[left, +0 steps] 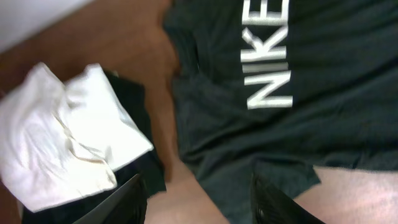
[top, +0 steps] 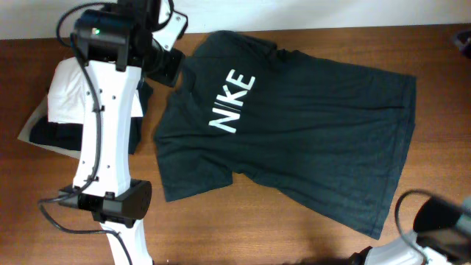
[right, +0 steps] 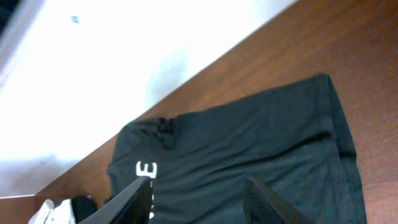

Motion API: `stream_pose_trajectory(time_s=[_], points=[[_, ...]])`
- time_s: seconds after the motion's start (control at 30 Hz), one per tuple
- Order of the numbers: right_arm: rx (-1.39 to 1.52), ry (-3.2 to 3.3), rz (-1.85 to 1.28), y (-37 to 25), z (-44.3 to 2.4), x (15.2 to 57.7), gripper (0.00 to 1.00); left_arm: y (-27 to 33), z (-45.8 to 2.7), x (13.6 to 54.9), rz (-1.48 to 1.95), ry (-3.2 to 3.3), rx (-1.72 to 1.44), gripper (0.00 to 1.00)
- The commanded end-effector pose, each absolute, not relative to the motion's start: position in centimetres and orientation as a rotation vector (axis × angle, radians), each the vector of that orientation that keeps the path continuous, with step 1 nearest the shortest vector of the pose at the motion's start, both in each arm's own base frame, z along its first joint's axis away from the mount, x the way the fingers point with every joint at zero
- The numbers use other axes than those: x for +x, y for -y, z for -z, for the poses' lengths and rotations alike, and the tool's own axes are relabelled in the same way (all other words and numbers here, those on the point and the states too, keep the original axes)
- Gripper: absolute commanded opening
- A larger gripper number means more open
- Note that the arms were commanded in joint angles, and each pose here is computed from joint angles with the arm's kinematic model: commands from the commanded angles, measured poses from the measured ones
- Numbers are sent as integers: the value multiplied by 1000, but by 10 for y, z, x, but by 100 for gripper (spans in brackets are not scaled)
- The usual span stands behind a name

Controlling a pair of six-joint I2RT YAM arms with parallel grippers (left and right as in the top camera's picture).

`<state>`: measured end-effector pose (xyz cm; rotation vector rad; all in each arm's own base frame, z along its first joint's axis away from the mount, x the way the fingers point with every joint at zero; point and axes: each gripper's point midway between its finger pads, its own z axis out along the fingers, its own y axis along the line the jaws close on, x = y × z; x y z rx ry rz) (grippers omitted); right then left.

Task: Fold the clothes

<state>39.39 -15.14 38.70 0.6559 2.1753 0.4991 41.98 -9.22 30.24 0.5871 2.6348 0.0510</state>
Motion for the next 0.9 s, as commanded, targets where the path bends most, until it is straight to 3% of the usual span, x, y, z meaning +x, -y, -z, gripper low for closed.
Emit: stream_pose_trajectory(time_s=[0.0,0.13,0.4,0.5,0.57,0.87], points=[[613,-2153,-492,134,-411,370,52,78,-327,389,-64,-2618,524,54],[648,-2192,-516,118,-411,346,52,64,-296,350,-5,-2780,458,56],[727,-2438,-456,109,-349,334,57,75,-113,287,206,-3241,436,56],[739,-2507,-469,104,-323,338,59,74,-68,281,202,-3251,355,63],[752,-2550,-492,101,-301,342,60,73,-46,279,201,-3236,330,67],[881,-2725,-520,103,-197,331,61,70,15,269,187,-3199,260,67]])
